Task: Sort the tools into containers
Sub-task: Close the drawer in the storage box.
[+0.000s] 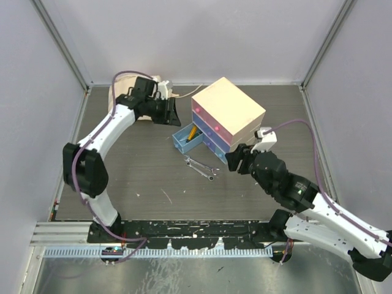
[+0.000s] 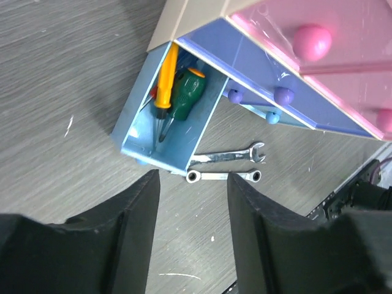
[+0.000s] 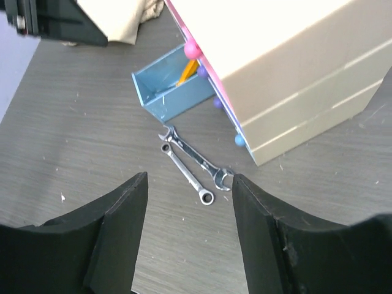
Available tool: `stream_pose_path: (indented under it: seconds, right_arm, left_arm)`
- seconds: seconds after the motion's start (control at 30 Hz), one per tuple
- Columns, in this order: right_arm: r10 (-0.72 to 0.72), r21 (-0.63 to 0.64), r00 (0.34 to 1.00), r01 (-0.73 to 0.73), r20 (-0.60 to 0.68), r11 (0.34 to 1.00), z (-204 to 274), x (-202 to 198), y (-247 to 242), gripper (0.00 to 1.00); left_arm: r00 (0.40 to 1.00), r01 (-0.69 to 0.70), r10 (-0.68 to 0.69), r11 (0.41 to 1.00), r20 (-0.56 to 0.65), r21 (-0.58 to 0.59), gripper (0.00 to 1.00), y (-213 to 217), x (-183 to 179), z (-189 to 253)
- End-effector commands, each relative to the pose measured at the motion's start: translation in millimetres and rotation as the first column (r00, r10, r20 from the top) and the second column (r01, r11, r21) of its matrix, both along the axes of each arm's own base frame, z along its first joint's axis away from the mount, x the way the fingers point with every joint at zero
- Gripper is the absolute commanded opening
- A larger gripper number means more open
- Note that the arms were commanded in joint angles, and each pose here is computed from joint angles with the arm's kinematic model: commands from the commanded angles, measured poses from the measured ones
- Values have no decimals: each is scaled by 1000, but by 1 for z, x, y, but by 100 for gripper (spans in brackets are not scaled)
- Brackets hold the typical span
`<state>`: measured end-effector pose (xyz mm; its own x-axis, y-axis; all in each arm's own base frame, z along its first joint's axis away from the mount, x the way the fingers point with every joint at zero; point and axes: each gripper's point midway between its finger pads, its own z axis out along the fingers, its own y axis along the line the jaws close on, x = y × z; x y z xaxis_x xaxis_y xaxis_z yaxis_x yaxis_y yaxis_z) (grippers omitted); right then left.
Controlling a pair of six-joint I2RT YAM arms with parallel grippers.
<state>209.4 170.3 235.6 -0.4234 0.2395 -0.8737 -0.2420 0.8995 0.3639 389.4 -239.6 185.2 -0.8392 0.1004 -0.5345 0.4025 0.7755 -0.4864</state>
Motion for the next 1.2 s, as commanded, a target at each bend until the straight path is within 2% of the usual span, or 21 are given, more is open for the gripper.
stream_pose_path:
  seconds: [0.0,0.17,0.4,0.53,0.8,1.0,1.17]
  right_arm:
    - [-13,-35,995,16,102,999,57,16,3,63]
    - [33,-151,992,-14,121,988,83,40,20,64]
    - [55,-162,991,-34,123,986,118,106,10,66]
    - [35,-180,991,-12,127,984,127,147,-6,67]
    - [25,-118,998,-17,65,993,113,219,-40,67]
    - [80,-87,996,-77,31,993,97,246,-39,65]
    - [105,-66,994,-105,-13,992,78,256,-46,65]
  left_arm:
    - [965,-138,150,988,215,-69,53,20,5,45]
    - [925,-256,278,960,259,-116,65,41,-13,39]
    - [891,-390,399,917,217,-82,66,67,-37,2]
    - [890,-414,421,907,174,-75,64,69,-43,-20]
    - [893,-399,424,901,150,-173,57,53,-35,-38]
    - [898,-395,421,899,125,-187,47,48,-33,-60]
    - [903,-382,411,901,126,-204,45,44,-31,-69]
